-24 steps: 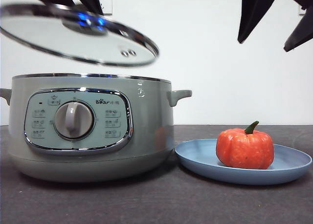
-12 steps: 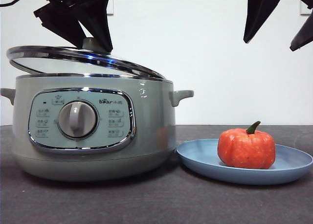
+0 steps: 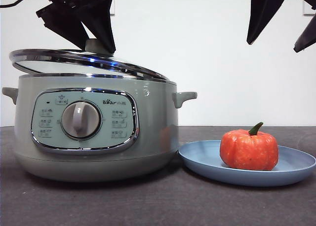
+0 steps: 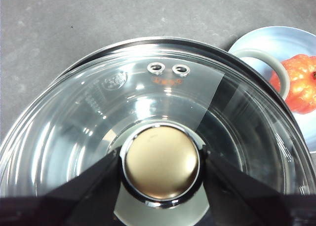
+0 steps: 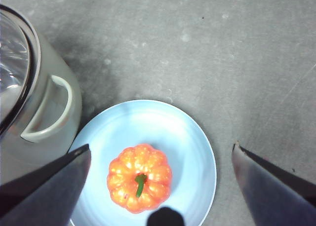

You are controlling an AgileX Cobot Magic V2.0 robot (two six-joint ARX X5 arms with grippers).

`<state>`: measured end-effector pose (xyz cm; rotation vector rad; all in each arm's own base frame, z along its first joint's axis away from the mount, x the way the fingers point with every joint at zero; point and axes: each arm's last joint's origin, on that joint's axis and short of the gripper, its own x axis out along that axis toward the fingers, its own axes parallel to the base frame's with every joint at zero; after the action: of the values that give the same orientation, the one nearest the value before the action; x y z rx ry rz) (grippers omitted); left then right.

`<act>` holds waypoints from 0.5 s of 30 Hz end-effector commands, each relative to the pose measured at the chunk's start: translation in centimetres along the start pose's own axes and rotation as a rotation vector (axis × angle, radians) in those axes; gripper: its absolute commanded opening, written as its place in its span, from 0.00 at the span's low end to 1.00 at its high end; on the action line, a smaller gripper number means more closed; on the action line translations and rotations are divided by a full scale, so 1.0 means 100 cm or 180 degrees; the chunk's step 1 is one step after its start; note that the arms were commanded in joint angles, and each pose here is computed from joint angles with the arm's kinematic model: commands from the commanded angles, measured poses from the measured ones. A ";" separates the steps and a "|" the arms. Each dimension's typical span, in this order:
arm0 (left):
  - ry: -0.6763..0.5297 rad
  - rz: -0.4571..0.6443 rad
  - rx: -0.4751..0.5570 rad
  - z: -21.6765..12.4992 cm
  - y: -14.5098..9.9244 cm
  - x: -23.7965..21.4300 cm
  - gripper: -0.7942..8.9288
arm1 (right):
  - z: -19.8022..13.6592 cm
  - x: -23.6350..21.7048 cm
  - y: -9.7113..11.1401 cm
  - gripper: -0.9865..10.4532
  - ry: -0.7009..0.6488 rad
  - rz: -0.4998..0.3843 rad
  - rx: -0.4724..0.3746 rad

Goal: Take the pumpkin out from the steamer,put the pumpkin in the blue plate,close the lid

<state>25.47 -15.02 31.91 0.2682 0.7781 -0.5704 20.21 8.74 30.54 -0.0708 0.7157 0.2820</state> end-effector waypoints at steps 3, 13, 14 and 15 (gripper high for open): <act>-0.0108 -0.0050 0.0030 0.005 -0.004 0.004 0.07 | -0.002 0.001 0.000 0.50 0.0008 -0.0013 0.0026; -0.0101 -0.0057 0.0033 0.005 -0.005 0.003 0.07 | -0.002 0.001 0.000 0.50 0.0006 -0.0021 0.0026; -0.0102 -0.0054 0.0033 0.005 -0.005 0.002 0.07 | -0.002 0.001 0.000 0.50 0.0005 -0.0021 0.0026; -0.0113 -0.0054 0.0034 0.005 -0.005 0.001 0.07 | -0.002 0.001 0.000 0.50 0.0005 -0.0021 0.0026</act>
<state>25.41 -15.12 31.88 0.2703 0.7800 -0.5702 20.21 8.73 30.54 -0.0715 0.7154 0.2811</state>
